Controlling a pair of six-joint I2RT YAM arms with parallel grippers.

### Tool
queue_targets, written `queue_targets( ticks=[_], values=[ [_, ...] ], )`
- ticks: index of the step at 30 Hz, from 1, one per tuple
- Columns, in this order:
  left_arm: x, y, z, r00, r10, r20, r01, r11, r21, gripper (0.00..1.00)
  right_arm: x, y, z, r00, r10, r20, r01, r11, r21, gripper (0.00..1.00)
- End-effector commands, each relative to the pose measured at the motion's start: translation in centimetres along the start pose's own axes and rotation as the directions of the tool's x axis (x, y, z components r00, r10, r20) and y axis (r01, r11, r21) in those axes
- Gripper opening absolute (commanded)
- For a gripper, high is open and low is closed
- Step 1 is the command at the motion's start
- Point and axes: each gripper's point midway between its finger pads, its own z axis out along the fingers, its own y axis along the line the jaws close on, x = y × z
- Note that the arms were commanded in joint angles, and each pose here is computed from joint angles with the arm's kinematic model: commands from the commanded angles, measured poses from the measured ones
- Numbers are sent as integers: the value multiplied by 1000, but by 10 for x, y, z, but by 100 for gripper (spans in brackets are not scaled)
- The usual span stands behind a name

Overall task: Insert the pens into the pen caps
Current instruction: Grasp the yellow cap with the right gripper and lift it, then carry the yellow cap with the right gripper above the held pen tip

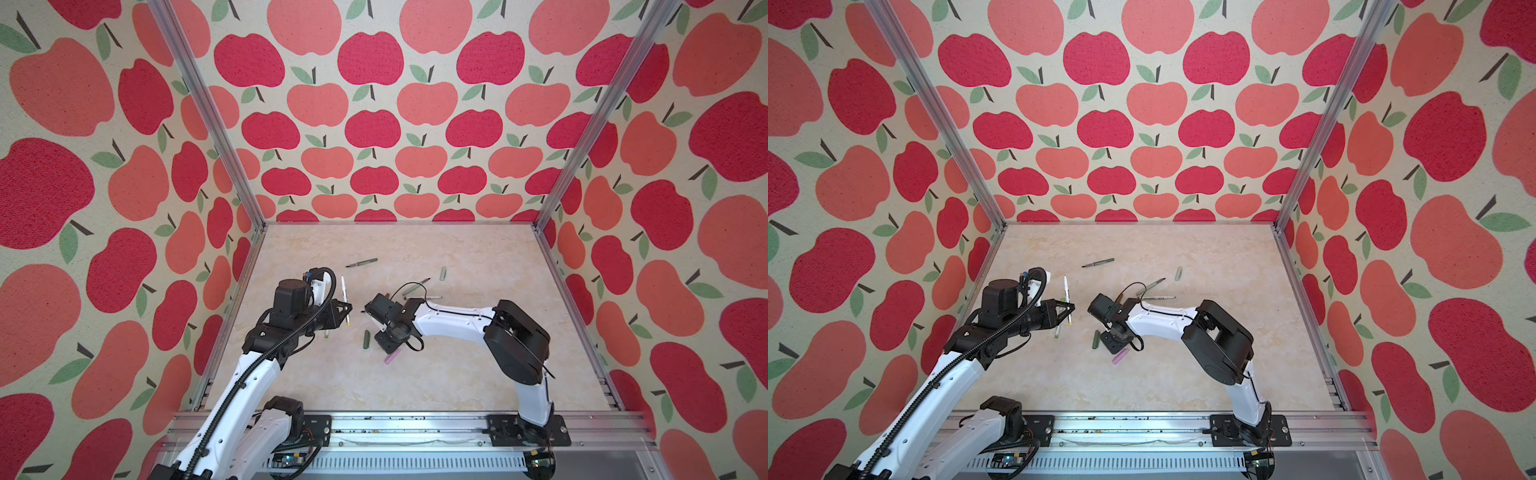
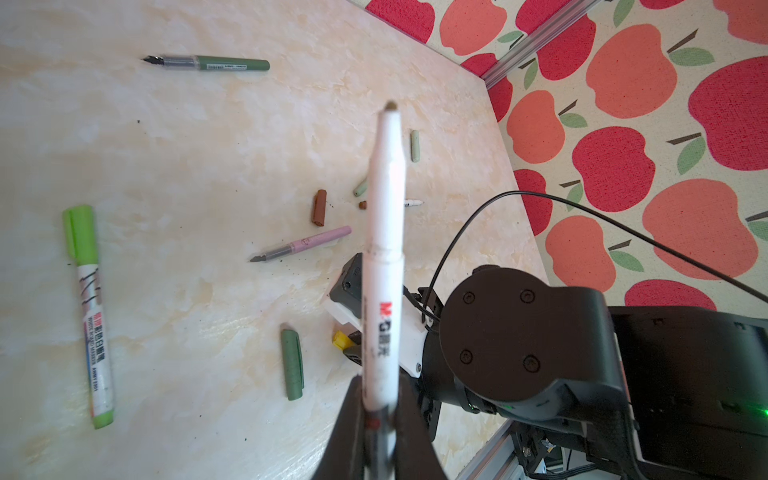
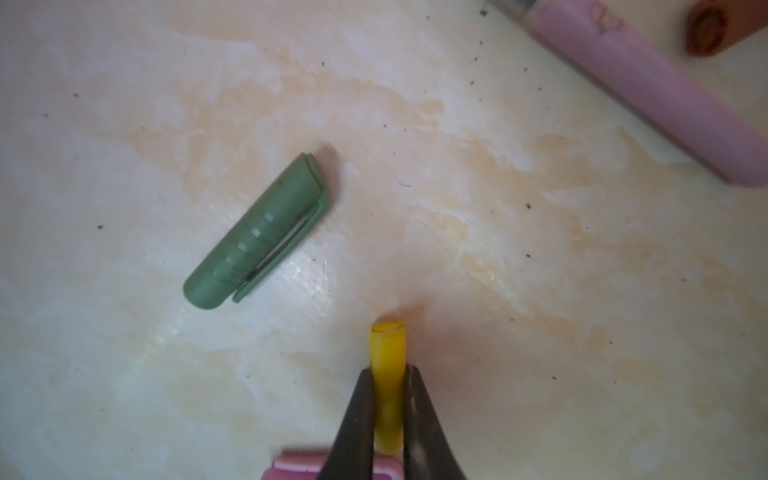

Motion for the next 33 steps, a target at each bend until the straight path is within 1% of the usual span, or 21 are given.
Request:
queue_targets(
  ticks=[1,6,11,14,17,20,26,28,33],
  values=[
    [-16,-12,-2,998,40,37,-41,999,26,6,-5,-6,-13,999,32,18,-32,999,-8,7],
    [-16,-15,5,999,47,23,-48,998,31,7,-14,-10,-26,996,73,58,-71,997,-37,6],
    [-15,-21,16,998,60,-8,-59,997,53,6,-25,-22,-46,980,154,128,-144,986,-84,5],
    [-12,-28,26,996,75,-42,-71,994,82,6,-35,-34,-63,958,215,189,-195,974,-118,5],
    [-8,-36,38,993,92,-78,-83,991,108,6,-46,-47,-81,927,277,252,-246,958,-149,5],
    [-5,-42,52,991,98,-95,-86,989,123,6,-55,-67,-98,884,346,314,-305,936,-174,5],
    [3,-58,77,987,111,-114,-92,982,164,6,-73,-105,-131,766,469,440,-405,883,-237,5],
    [8,-63,85,985,118,-125,-94,979,179,6,-78,-115,-142,725,506,467,-430,862,-268,5],
    [21,-72,99,979,133,-153,-100,973,206,5,-86,-132,-162,649,569,506,-459,823,-336,5]
  ],
)
